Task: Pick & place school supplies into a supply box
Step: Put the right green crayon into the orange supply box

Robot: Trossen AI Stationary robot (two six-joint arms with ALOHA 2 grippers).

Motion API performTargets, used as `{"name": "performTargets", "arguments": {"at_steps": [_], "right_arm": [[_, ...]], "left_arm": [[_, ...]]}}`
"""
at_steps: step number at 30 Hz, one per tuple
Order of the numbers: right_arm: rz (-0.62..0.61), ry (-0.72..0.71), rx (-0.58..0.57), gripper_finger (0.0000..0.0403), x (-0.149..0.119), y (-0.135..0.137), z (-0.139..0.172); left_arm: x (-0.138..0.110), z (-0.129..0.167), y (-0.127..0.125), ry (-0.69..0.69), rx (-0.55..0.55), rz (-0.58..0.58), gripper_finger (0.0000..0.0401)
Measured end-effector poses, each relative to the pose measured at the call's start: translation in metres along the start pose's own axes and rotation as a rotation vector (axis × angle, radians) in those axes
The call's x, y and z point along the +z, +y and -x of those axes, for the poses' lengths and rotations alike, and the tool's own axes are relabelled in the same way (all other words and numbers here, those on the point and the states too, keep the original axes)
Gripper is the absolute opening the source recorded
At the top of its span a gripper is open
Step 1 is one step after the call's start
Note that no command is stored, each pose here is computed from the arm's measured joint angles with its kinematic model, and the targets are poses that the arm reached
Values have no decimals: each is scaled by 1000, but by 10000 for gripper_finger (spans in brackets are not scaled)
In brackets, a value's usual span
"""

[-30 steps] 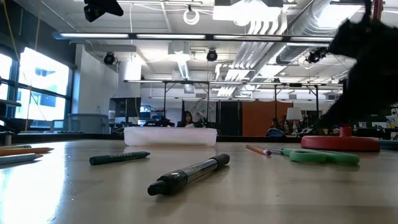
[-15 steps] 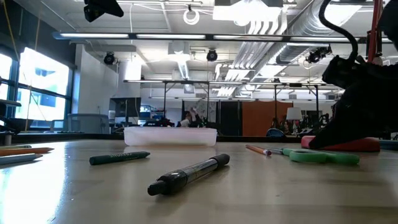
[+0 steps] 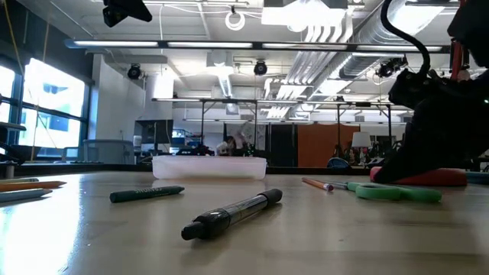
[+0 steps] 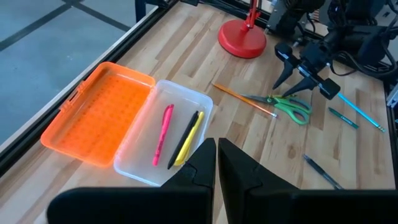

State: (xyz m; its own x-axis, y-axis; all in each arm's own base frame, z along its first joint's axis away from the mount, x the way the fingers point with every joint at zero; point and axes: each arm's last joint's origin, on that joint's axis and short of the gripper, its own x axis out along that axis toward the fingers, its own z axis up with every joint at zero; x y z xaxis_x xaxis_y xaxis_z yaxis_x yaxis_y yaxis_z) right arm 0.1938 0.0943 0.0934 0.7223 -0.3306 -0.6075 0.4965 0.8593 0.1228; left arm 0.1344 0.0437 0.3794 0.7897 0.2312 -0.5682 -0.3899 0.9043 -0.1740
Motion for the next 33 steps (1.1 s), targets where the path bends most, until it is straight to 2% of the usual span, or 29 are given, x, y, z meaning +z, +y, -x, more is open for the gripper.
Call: {"name": "performTargets", "arguments": {"at_steps": [11, 16, 21, 29, 31, 33], "right_arm": [[36, 48, -9, 126, -7, -1, -7], [85, 54, -54, 126, -14, -4, -12], [124, -12, -130, 126, -13, -8, -13], [-28, -51, -146, 116, -36, -30, -15], [-3, -72, -128, 107, -40, -31, -14], [76, -81, -125, 97, -43, -30, -14]], "left_arm": [[0, 0, 0, 1, 0, 0, 51], [0, 0, 0, 1, 1, 0, 51], [0, 0, 0, 1, 0, 0, 51], [0, 0, 0, 1, 0, 0, 51], [0, 0, 0, 1, 0, 0, 51], [0, 0, 0, 2, -1, 0, 51]]}}
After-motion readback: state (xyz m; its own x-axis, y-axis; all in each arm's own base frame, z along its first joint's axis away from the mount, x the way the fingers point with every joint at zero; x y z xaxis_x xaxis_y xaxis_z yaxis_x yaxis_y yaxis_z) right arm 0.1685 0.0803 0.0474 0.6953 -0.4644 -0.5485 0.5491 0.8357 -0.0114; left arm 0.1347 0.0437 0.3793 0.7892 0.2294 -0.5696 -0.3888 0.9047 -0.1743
